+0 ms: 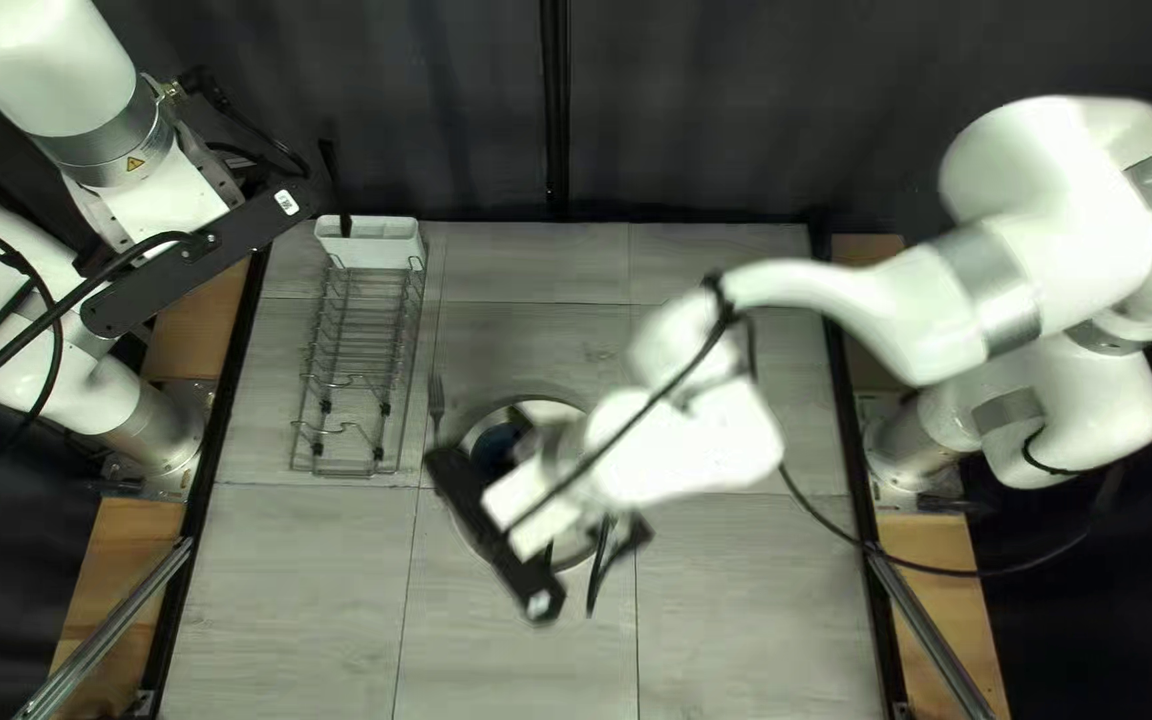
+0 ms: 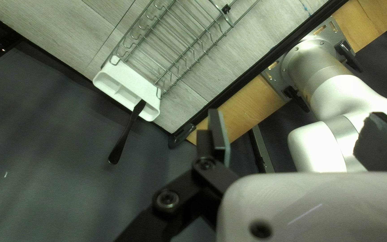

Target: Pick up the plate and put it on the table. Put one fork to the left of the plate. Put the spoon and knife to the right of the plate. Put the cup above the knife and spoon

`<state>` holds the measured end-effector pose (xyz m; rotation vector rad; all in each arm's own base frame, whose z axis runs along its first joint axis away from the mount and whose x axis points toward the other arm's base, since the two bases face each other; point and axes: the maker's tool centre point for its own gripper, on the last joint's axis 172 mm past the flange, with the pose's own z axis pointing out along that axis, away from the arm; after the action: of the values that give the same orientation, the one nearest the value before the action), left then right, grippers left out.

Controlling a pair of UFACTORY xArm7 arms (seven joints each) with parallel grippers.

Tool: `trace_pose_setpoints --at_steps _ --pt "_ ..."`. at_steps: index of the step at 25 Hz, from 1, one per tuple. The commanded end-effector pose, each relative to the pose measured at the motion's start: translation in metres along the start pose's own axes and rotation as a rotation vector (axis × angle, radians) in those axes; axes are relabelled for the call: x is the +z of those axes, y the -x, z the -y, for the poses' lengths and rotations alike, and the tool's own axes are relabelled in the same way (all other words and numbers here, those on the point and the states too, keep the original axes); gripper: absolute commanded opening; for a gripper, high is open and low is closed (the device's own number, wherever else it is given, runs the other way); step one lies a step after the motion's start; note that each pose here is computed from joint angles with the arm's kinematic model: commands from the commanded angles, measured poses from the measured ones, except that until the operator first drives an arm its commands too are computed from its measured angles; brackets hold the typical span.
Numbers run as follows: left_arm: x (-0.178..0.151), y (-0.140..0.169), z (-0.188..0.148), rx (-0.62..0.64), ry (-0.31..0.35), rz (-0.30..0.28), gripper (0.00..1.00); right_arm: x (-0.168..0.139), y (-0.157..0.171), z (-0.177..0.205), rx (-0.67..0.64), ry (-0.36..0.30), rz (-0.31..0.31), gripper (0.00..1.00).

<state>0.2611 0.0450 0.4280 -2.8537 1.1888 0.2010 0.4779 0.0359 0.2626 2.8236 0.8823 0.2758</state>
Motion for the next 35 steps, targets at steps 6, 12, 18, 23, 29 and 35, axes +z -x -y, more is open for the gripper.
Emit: trace_pose_setpoints --at_steps 6,12,18,23,29,35 --pt "0.0 0.0 0.0 0.0 0.0 0.0 1.0 -0.026 0.051 -0.017 0.016 -0.03 -0.032 1.0" --pt "0.007 0.018 0.012 -0.163 0.116 -0.017 1.0 -0.072 0.096 -0.017 0.094 -0.032 -0.027 1.0" --pt "0.01 0.046 0.034 -0.333 0.167 0.06 1.0 -0.075 0.097 -0.015 0.109 -0.024 -0.029 1.0" --pt "0.01 0.046 0.034 -0.333 0.167 0.06 1.0 -0.075 0.097 -0.015 0.109 -0.024 -0.029 1.0" --pt "0.04 0.097 0.067 -0.383 0.118 0.038 1.0 -0.075 0.097 -0.015 0.109 -0.024 -0.029 1.0" --pt "0.082 0.153 0.141 -0.483 0.072 -0.036 1.0 -0.075 0.097 -0.015 0.109 -0.024 -0.029 1.0"
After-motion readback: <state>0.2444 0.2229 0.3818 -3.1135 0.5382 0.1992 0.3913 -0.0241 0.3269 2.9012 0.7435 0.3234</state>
